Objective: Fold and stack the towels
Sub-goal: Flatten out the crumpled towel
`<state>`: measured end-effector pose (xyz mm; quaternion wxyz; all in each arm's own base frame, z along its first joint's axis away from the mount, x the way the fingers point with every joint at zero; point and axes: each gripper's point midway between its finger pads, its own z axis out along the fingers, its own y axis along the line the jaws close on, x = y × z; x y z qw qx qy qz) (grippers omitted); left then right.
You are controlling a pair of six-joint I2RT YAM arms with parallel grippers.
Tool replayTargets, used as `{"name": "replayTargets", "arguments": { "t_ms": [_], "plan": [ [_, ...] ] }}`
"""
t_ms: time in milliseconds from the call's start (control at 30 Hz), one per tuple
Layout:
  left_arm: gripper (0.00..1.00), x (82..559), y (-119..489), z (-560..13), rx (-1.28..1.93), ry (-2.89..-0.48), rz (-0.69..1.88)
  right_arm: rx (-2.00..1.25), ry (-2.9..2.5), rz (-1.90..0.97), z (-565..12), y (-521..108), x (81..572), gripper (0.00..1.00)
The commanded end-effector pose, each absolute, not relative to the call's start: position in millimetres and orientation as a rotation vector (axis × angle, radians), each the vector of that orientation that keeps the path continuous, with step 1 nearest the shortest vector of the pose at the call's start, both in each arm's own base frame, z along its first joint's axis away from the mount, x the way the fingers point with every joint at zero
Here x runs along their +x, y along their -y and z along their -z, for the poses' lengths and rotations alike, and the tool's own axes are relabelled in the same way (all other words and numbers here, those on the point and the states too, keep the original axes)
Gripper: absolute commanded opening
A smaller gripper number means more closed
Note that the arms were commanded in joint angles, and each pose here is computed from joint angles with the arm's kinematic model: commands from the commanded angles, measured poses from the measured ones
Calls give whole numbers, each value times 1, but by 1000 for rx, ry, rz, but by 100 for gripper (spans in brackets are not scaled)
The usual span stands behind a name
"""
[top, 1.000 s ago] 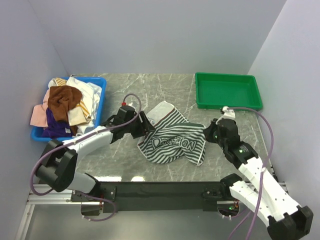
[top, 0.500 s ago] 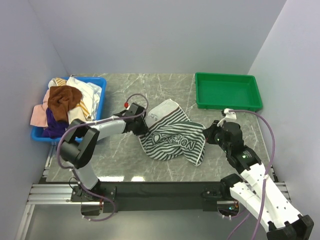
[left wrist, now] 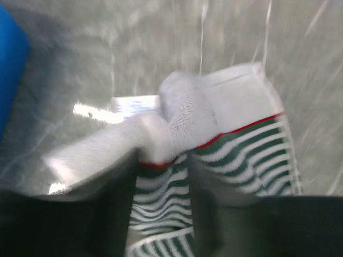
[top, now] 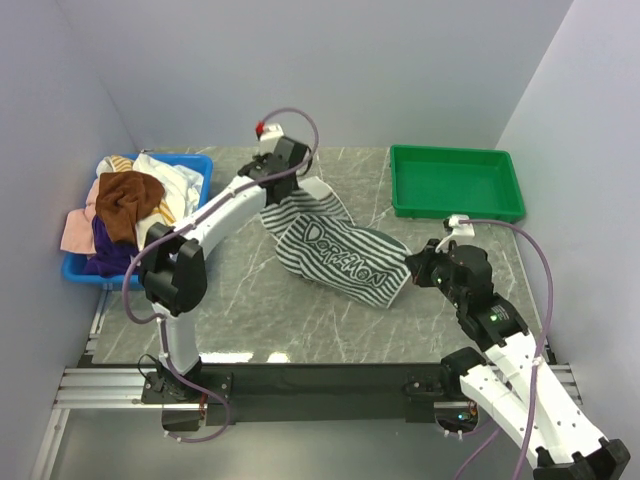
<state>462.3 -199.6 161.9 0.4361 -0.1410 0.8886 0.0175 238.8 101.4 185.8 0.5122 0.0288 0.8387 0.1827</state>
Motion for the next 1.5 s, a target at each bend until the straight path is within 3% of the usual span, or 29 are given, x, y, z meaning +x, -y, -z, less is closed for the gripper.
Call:
{"name": "replayTargets", "arguments": {
  "t_ms": [0, 100, 233, 467, 633, 1167, 1333, 1467],
  "plan": [
    [54, 481, 151, -197, -322, -2111, -299, -43, -1896, -536, -226, -118, 241, 0],
    [80, 482, 140, -191, -376, -2157, -293, -151, -1908, -623, -226, -136, 235, 0],
    [96, 462, 145, -185, -406, -2172, -168, -271, -1914, -700, -225, -155, 228, 0],
    [90, 414, 165, -127, -431, -2334, 62, -559, -1932, -832, -218, -198, 200, 0],
    [87, 420, 169, -85, -448, -2432, 75, -727, -1957, -877, -208, -220, 176, 0],
    [84, 545, 145, -32, -514, -2463, -13, -1091, -1980, -1014, -206, -237, 110, 0],
    [84, 588, 144, -48, -503, -2405, 59, -1308, -2043, -1112, -187, -257, 75, 0],
    [85, 614, 131, -93, -526, -2285, 157, -1493, -2158, -995, -156, -266, 62, 0]
  ]
}}
